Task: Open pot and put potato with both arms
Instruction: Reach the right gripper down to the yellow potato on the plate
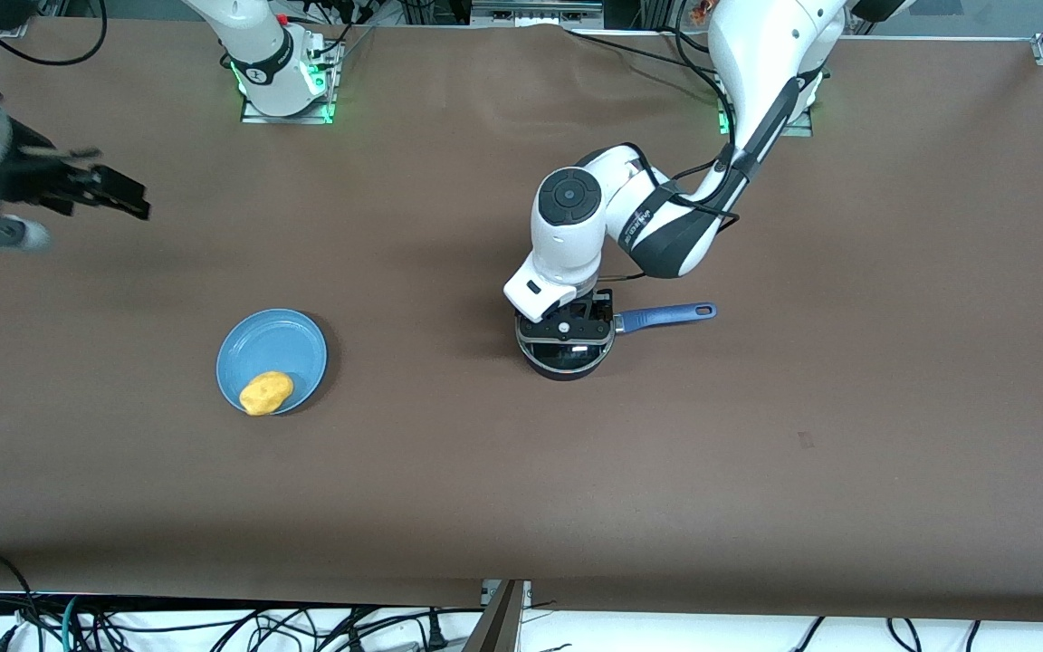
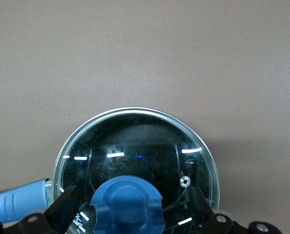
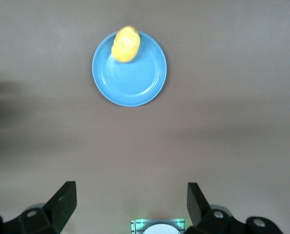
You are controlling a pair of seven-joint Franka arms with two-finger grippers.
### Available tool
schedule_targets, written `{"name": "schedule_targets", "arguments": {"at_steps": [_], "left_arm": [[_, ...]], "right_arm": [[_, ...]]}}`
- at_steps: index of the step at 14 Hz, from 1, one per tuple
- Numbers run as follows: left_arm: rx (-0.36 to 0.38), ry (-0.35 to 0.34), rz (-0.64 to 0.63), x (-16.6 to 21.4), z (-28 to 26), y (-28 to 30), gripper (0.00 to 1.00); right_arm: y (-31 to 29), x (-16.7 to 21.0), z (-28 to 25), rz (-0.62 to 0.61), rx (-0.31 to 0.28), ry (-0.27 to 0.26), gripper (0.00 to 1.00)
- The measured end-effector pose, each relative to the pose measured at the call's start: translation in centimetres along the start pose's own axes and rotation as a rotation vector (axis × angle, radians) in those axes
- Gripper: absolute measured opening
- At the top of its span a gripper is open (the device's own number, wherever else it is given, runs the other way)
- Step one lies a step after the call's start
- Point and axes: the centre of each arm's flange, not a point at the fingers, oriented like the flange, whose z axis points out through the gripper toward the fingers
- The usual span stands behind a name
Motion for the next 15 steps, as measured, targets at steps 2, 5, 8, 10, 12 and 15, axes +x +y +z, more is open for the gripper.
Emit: {"name": "schedule_targets", "arguments": {"at_steps": [2, 5, 8, 10, 12, 15], "left_arm": [[0.004, -0.005, 0.008, -0.2, 0.3, 0.0, 1.00], [0.006, -0.008, 0.021, -0.3, 0.5, -0.1, 1.00], [0.009, -0.011, 0.023, -0.4, 0.6, -0.1, 0.94], [0.009, -0.012, 0.026, -0.4, 0.7, -0.1, 0.77], [0.011, -0.011, 0.026, -0.3, 0.7, -0.2, 0.65], [0.010, -0.011, 0.026, -0.3, 0.6, -0.2, 0.61]], "right_arm": [[-1.1, 2.4, 3.8, -0.012, -0.012, -0.068, 1.00], [-1.9, 3.9, 6.3, -0.021, -0.019, -0.107, 1.00], [-2.1, 6.0, 9.0, -0.019, -0.021, -0.117, 1.00], [-2.3, 8.0, 10.8, -0.019, -0.018, -0.091, 1.00], [-2.4, 10.2, 13.1, -0.016, -0.017, -0.055, 1.00], [-2.5, 13.3, 15.5, -0.020, -0.027, 0.046, 1.00]]}}
